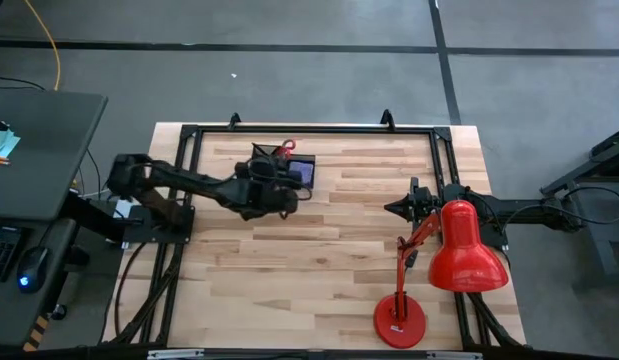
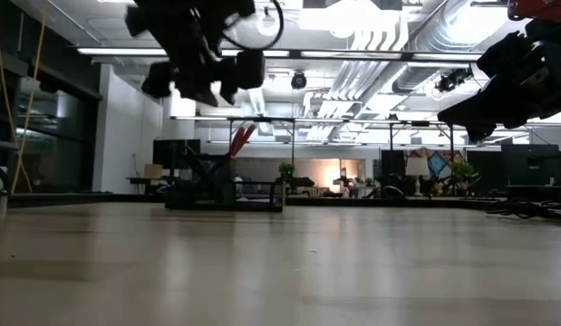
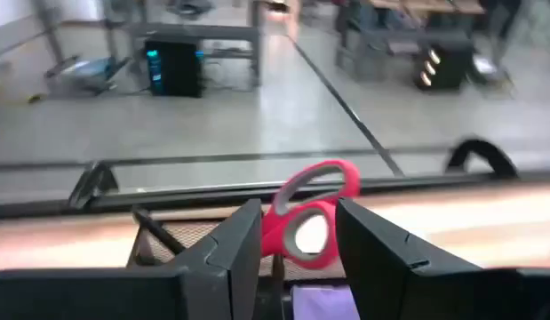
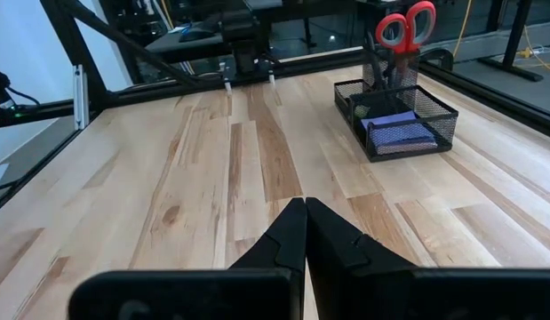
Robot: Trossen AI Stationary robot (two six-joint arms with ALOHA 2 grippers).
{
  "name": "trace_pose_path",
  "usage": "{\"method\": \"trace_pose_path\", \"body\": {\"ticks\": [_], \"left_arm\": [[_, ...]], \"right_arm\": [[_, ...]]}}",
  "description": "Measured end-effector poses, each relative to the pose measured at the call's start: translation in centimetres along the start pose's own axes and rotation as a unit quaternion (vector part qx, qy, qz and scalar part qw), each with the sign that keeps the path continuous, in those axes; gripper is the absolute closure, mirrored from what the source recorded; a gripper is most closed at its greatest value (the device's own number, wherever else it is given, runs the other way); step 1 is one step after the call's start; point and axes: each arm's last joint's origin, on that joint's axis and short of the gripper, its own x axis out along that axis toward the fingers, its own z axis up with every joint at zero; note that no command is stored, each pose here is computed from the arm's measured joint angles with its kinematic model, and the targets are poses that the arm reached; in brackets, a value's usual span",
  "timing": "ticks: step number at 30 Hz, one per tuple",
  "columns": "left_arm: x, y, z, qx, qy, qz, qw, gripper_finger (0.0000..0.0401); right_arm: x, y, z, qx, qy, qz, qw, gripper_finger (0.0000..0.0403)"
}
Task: Pick and place office supplies into organizer
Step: Return to Home Position
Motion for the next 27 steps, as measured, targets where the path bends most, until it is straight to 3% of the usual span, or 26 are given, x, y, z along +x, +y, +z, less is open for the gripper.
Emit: {"method": "trace_pose_path", "body": {"ticks": [6, 10, 16, 20, 23, 27], "left_arm": [[-4.4, 0.3, 1.2, 0.153, 0.029, -0.097, 0.983, 0.0273], [-8.0, 0.4, 0.4, 0.198, 0.021, -0.150, 0.968, 0.0271], [-13.2, 3.5, -3.6, 0.165, 0.028, -0.223, 0.960, 0.0272], [-15.8, 6.1, -5.9, 0.196, -0.011, -0.265, 0.944, 0.0272], [-17.0, 8.0, -7.3, 0.214, -0.028, -0.296, 0.930, 0.0272], [-17.2, 10.3, -8.8, 0.196, -0.041, -0.315, 0.928, 0.0274]], "right_arm": [[0.0, 0.0, 0.0, 0.000, 0.000, 0.000, 1.000, 0.0402], [0.0, 0.0, 0.0, 0.000, 0.000, 0.000, 1.000, 0.0402], [0.0, 0.0, 0.0, 0.000, 0.000, 0.000, 1.000, 0.0402], [0.0, 0.0, 0.0, 0.000, 0.000, 0.000, 1.000, 0.0402], [0.0, 0.0, 0.0, 0.000, 0.000, 0.000, 1.000, 0.0402], [0.0, 0.0, 0.0, 0.000, 0.000, 0.000, 1.000, 0.0402]]}}
